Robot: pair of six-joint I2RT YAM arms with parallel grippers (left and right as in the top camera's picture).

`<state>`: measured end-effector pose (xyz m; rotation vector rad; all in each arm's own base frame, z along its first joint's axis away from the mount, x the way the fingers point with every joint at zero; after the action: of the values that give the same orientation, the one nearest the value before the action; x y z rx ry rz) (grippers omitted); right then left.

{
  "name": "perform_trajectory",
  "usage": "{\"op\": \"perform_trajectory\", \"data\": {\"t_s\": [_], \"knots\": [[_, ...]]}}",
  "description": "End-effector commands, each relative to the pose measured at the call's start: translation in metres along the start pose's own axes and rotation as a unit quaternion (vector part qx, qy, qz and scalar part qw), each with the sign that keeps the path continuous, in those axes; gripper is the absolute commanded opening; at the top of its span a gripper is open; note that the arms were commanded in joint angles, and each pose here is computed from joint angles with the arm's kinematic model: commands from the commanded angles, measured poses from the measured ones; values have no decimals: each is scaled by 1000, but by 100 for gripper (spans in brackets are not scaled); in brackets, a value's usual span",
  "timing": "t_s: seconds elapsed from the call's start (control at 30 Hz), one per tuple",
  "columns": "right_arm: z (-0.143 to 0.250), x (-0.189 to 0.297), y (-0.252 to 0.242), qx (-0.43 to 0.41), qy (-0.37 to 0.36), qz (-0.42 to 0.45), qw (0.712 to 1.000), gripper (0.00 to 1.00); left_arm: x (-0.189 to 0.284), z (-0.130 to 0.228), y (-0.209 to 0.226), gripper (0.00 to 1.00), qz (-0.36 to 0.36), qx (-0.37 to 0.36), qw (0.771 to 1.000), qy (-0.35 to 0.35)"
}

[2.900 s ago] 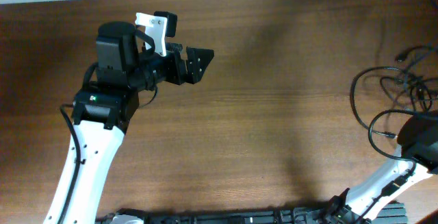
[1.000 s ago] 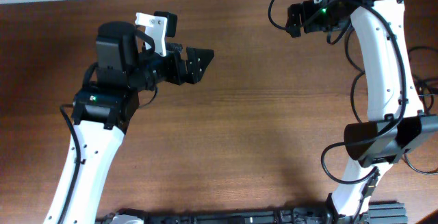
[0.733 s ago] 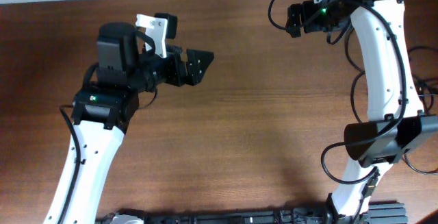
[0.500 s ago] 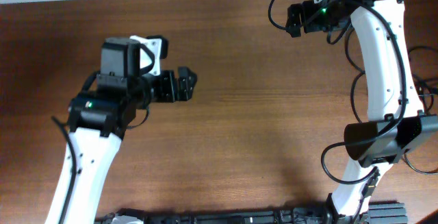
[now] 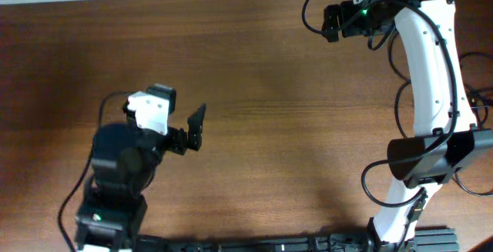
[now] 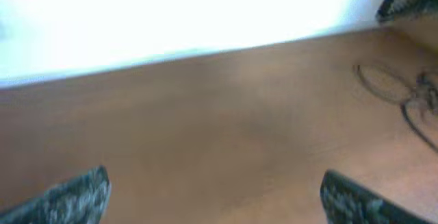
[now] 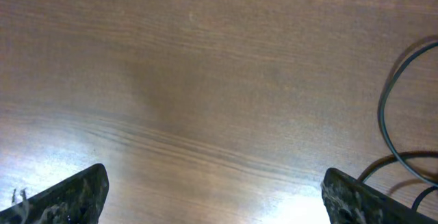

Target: Untangle cables

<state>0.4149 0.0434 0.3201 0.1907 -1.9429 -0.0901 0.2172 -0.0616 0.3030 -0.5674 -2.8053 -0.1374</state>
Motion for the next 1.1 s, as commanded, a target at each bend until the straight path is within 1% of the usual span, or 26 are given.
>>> {"op": "perform_trajectory", "data": {"t_s": [0.0, 0.1, 0.17, 0.27, 0.37, 0.5, 0.63, 0.9, 1.07], "knots": [[1, 10, 1, 2, -12, 2, 1000, 98, 4, 27, -2, 99, -1, -23, 997, -68], [1, 10, 1, 2, -12, 2, 1000, 98, 9, 39, -4, 99, -13, -41, 987, -154], [1, 10, 1, 2, -12, 2, 1000, 99, 13, 46, -3, 99, -22, -50, 978, -199], [1, 10, 1, 2, -12, 2, 1000, 98, 24, 60, -2, 99, -45, -69, 956, -282], [1, 10, 1, 2, -12, 2, 1000, 98, 33, 75, 0, 99, -65, -81, 940, -324], [1, 10, 1, 2, -12, 2, 1000, 99, 36, 77, 8, 99, -90, -79, 941, -316], [1, 10, 1, 2, -12, 2, 1000, 98, 36, 88, 15, 99, -110, -71, 950, -283], [1, 10, 1, 2, -12, 2, 1000, 98, 33, 129, 22, 99, -134, -35, 975, -172], [1, 10, 1, 2, -12, 2, 1000, 98, 26, 153, 24, 99, -138, -9, 985, -102]]}}
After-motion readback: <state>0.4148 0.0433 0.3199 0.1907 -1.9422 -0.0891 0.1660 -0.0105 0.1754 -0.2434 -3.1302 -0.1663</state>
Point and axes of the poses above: each gripper's point midway between its finger pads, its own x axis back along the fingers, its own y axis along the line the jaws close on, z = x × y, the point moved 8 cm from there along x, back along the fingers, and after that the axes turned 5 degrees about -x, right-handed, at the moved point
